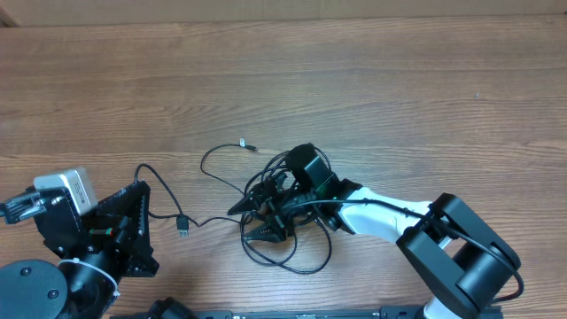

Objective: Untangle cables

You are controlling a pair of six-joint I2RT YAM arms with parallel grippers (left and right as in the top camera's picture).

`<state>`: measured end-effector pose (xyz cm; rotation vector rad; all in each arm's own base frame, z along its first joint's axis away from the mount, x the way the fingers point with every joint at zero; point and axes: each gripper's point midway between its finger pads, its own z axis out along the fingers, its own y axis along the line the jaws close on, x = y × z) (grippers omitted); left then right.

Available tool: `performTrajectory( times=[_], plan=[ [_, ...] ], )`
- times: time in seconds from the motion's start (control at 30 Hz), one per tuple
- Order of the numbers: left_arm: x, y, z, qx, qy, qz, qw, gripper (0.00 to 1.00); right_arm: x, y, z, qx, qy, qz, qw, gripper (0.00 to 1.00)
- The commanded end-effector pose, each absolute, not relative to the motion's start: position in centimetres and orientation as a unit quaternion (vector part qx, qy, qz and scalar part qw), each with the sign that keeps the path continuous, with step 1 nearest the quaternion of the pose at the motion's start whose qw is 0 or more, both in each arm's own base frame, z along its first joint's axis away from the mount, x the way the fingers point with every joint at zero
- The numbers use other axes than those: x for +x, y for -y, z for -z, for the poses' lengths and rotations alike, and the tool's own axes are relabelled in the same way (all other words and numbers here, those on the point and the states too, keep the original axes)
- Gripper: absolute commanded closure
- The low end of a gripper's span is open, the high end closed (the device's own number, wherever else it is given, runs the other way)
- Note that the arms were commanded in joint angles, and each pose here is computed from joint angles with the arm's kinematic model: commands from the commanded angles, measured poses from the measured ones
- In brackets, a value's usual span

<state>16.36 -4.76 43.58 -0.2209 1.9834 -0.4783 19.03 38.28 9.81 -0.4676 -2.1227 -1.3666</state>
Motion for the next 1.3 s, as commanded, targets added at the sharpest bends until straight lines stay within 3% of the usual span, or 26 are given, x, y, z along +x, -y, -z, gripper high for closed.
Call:
performTrajectory(
  times=[0.0, 0.2, 0.5, 0.63, 0.67, 0.9, 1.03, 1.27],
  plan=[
    [16.6, 4.9, -43.3, -0.095, -0.829, 0.197, 0.514, 0.96, 20.1, -39.1, -9.1, -0.221, 0.794, 0.504, 0.257, 0.4],
    [16.6, 4.9, -43.2, -0.095, -0.831, 0.195, 0.513, 0.95, 20.7, -39.1, -8.7, -0.234, 0.797, 0.502, 0.239, 0.55],
    [16.4, 4.7, -42.8, -0.093, -0.835, 0.19, 0.507, 0.95, 20.7, -39.1, -8.6, -0.222, 0.802, 0.504, 0.232, 0.59],
    [16.4, 4.7, -42.8, -0.093, -0.835, 0.19, 0.507, 0.96, 20.7, -39.1, -8.6, -0.212, 0.805, 0.507, 0.225, 0.94],
    [16.4, 4.7, -42.8, -0.093, -0.835, 0.19, 0.507, 0.95, 20.7, -39.1, -8.6, -0.21, 0.806, 0.507, 0.221, 0.96],
    [16.5, 4.8, -42.6, -0.091, -0.837, 0.187, 0.506, 0.95, 20.8, -39.2, -8.8, -0.129, 0.82, 0.531, 0.172, 0.96],
    [16.8, 4.9, -41.6, -0.09, -0.844, 0.177, 0.497, 0.95, 21.0, -40.1, -11.7, -0.049, 0.799, 0.585, 0.131, 0.96],
    [17.8, 5.2, -40.3, -0.094, -0.85, 0.16, 0.493, 0.96, 21.4, -39.4, -16.3, 0.006, 0.779, 0.623, 0.075, 0.96]
  ],
)
